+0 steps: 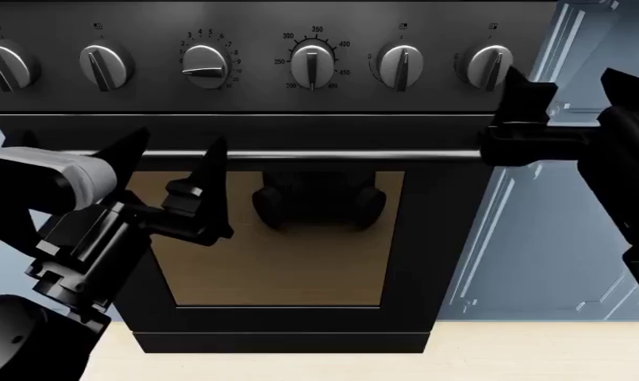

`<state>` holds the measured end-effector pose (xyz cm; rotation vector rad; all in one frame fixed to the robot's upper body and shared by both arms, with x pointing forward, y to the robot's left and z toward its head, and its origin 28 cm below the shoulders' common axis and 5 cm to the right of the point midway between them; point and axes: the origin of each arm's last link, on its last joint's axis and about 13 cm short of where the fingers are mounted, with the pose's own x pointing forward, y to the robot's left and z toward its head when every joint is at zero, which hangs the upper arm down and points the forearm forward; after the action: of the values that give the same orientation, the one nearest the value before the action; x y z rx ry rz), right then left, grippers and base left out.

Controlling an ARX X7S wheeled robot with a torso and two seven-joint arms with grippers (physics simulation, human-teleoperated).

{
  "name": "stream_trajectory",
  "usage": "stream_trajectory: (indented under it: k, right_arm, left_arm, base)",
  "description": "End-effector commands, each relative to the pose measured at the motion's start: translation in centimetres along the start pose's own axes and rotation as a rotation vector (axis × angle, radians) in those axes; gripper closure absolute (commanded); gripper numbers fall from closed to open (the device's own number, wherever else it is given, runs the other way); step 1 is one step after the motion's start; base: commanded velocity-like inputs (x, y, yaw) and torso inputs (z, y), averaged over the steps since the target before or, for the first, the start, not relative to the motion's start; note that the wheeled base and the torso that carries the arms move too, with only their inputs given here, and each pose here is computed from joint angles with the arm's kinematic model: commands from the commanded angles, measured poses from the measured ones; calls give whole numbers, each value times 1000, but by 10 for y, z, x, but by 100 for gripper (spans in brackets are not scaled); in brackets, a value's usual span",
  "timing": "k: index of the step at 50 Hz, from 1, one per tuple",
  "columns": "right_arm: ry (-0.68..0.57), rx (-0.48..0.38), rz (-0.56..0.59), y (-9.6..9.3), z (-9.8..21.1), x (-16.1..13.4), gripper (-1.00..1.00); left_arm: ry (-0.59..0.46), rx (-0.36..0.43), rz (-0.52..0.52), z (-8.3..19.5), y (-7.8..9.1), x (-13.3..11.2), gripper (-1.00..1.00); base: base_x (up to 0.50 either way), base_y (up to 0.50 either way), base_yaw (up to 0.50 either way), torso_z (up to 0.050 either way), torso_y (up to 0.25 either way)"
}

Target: Pick the croissant and place it on the pan. Then turn on the stove to warm the croissant.

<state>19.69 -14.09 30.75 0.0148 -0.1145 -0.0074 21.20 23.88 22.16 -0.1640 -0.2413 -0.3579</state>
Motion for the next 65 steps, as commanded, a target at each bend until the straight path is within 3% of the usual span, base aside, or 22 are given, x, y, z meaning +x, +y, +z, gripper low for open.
stream_trajectory:
  k: [1, 6, 26, 65]
  right_arm:
    - [74, 18, 21, -1, 7, 2, -100]
    - [108, 45, 38, -1, 10, -2, -100]
    - [129, 4, 43, -1, 22, 5, -100]
    - [128, -59, 63, 10, 7, 30, -100]
  left_arm:
    - [4, 0, 16, -4, 1, 0, -100]
    - [1, -2, 13, -4, 0, -1, -100]
    - [0, -25, 18, -9, 2, 0, -100]
    - [0, -25, 43, -12, 10, 0, -100]
  base:
    - [0, 0, 0, 0, 0]
    - [0, 0, 0, 0, 0]
    - [0, 0, 0, 0, 0]
    - [0, 0, 0, 0, 0]
